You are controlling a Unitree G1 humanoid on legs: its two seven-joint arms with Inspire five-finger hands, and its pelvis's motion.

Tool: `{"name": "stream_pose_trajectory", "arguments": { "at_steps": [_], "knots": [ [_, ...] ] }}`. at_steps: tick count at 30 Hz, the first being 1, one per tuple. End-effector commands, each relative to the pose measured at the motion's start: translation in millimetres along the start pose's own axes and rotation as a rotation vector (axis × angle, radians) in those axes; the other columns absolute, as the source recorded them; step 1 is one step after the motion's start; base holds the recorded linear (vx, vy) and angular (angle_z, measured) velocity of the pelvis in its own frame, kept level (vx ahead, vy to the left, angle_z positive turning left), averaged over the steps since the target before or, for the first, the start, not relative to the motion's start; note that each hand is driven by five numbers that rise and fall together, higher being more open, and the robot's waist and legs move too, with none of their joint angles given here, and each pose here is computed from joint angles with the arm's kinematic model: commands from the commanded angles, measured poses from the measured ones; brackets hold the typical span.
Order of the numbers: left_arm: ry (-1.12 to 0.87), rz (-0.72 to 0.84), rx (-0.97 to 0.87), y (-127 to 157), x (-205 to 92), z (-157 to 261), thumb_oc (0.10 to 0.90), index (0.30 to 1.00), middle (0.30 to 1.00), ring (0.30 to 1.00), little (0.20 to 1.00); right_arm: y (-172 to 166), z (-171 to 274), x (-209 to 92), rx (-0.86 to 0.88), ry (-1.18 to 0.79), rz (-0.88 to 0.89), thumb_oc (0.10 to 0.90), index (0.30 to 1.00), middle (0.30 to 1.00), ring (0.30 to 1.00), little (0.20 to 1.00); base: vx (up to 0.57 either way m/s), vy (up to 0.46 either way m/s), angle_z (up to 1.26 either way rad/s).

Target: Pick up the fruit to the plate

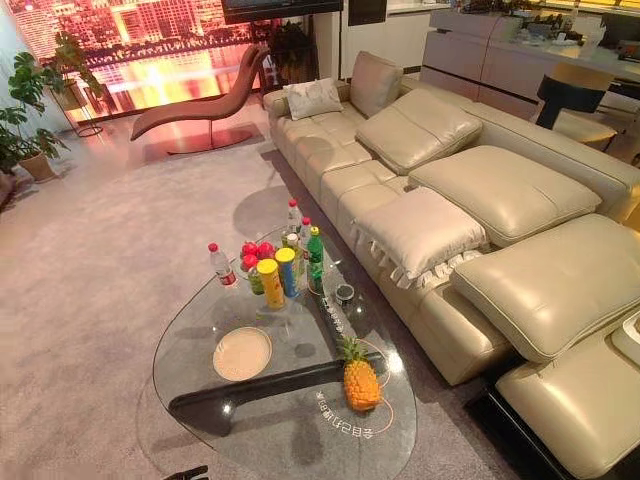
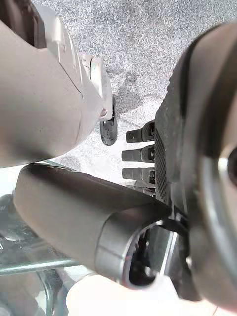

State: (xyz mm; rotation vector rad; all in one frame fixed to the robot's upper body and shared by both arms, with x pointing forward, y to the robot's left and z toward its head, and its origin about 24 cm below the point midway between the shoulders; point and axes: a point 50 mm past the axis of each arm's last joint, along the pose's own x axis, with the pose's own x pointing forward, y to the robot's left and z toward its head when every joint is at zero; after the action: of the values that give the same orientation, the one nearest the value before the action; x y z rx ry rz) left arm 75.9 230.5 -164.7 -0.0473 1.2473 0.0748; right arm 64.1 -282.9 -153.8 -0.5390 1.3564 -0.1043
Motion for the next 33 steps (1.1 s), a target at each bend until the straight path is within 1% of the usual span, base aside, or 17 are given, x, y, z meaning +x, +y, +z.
{"name": "stream_pose_trajectory", "arguments": {
  "at_steps": [1,9,33],
  "knots": [
    [-0.064,0.021,0.055,9.3,2.1,37.0,0.800,0.900,0.900,0.900,0.900,-9.7,31.1,2.0,0.031,-0.046,-0.042,0.800,0.900,0.900,0.900,0.900,-0.02,-0.108,-0.27],
    [-0.085,0.006,0.053,6.6,2.5,40.5,0.800,0.900,0.900,0.900,0.900,-8.9,32.2,1.9,0.035,-0.049,-0.042,0.800,0.900,0.900,0.900,0.900,0.00,0.000,0.00],
    [-0.056,0.060,0.027,13.1,1.5,33.8,0.800,0.900,0.900,0.900,0.900,-10.0,28.3,2.0,0.034,-0.036,-0.047,0.800,0.900,0.900,0.900,0.900,0.00,0.000,0.00]
  ]
}}
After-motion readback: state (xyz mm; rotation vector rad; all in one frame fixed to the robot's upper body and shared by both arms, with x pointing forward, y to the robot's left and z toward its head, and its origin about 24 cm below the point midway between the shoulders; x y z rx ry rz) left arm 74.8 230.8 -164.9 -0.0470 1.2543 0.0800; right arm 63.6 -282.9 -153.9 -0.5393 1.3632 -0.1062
